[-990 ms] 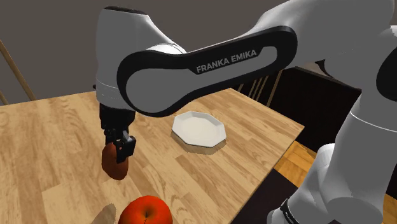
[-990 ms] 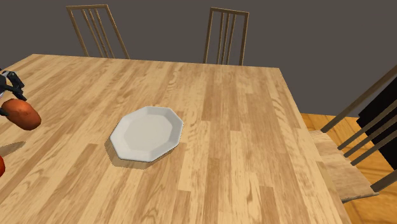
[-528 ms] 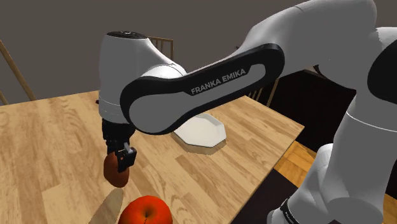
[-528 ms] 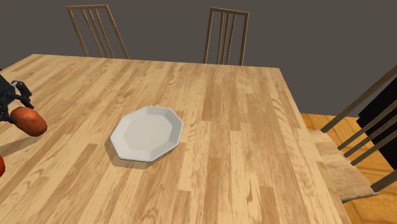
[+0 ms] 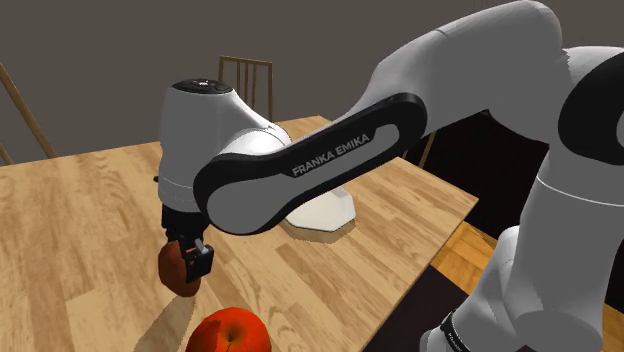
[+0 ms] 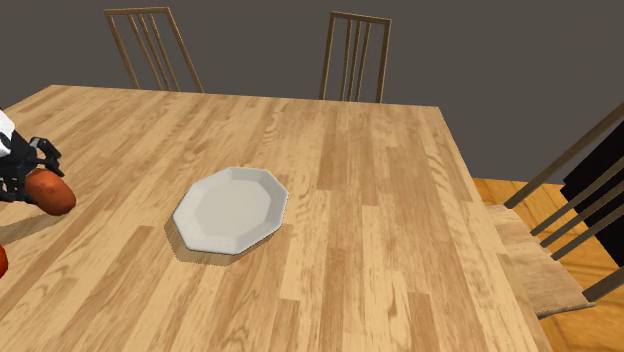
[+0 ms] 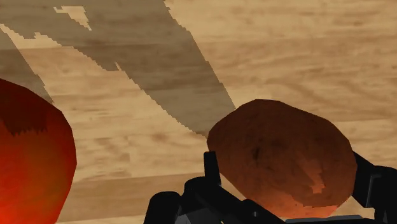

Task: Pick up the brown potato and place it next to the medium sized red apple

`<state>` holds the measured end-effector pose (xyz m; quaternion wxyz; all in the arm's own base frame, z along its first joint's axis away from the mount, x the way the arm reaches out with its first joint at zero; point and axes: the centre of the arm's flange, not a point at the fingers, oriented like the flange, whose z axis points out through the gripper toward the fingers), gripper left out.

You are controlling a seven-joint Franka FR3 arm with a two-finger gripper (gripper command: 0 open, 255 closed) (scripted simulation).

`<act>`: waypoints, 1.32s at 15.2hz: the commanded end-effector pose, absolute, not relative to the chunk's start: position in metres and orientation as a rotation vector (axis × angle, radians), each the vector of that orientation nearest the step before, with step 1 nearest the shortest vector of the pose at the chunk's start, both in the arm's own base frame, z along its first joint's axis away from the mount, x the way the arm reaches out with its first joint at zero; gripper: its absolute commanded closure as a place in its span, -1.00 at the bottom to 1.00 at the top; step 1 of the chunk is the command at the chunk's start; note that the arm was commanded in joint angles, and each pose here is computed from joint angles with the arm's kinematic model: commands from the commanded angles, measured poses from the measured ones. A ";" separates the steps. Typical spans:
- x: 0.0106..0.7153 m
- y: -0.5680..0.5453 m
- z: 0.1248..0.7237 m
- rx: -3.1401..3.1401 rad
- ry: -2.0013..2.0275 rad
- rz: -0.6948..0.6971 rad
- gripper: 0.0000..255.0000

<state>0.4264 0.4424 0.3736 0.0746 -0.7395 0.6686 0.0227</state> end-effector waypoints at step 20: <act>0.423 0.435 0.403 -2.229 2.021 0.071 -1.00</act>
